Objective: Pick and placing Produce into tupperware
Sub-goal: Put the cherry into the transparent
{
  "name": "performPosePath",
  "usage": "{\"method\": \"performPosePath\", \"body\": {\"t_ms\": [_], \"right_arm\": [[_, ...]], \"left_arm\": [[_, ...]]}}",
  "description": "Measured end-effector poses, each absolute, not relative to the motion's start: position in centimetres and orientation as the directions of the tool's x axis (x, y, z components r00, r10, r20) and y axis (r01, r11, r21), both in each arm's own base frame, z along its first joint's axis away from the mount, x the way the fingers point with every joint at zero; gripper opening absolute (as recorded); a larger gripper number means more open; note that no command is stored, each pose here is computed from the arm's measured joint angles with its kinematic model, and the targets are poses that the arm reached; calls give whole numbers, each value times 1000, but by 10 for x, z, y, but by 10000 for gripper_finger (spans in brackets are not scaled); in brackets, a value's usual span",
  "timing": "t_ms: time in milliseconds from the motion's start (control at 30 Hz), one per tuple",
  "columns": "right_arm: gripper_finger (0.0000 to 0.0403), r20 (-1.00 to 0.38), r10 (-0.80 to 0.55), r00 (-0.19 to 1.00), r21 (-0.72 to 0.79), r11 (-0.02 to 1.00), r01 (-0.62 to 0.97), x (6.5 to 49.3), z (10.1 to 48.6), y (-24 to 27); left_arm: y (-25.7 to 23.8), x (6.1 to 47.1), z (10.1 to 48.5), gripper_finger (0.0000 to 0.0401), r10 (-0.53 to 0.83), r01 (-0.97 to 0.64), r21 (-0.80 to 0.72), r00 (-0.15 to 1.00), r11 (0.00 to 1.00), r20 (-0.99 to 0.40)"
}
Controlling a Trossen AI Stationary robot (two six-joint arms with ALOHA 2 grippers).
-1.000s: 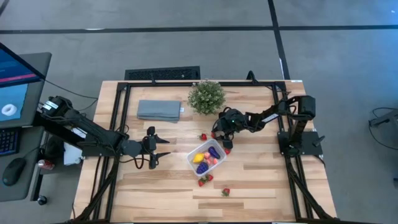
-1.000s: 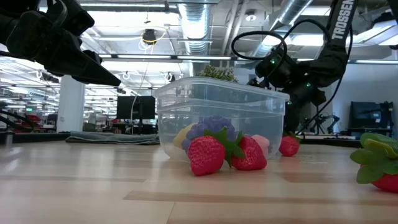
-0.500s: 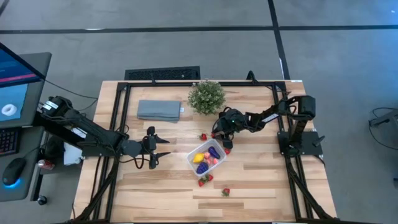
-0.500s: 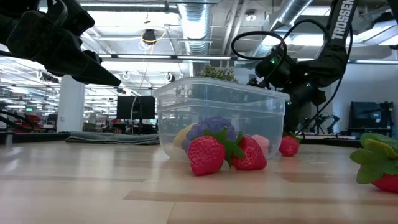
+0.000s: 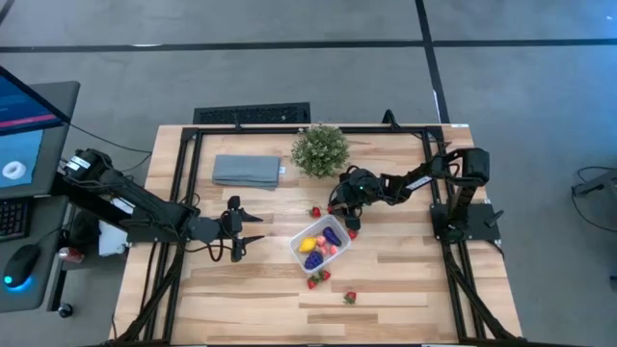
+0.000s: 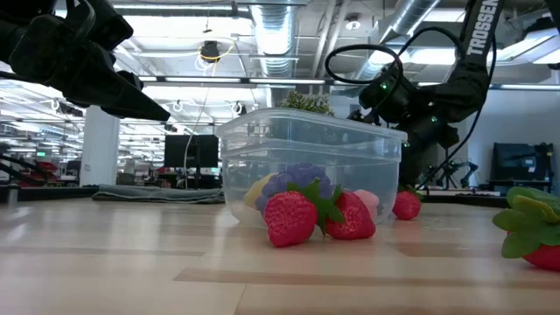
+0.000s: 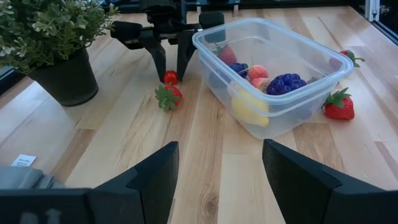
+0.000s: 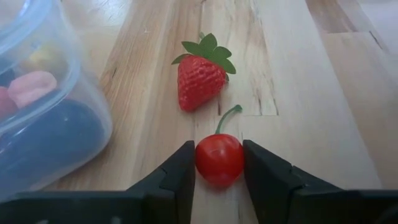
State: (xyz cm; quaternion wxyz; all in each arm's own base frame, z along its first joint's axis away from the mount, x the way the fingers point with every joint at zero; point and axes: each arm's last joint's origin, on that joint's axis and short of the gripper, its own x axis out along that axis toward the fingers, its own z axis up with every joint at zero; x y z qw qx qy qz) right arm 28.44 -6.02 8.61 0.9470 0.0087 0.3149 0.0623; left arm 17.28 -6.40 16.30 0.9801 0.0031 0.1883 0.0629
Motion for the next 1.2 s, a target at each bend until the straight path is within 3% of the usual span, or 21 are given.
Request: {"method": "performPosePath", "body": {"t_ms": [667, 900, 1200], "right_arm": [[138, -603, 125, 788, 65, 992, -107, 284, 86, -60], [156, -611, 125, 782, 75, 992, -101, 283, 85, -60], [136, -614, 126, 779, 75, 992, -101, 283, 84, -60]], "left_arm": [[-64, 173, 163, 224, 124, -122, 29, 921, 992, -368], [-64, 173, 163, 224, 124, -121, 30, 921, 992, -369], [-64, 173, 163, 224, 124, -121, 29, 921, 992, -369]]}}
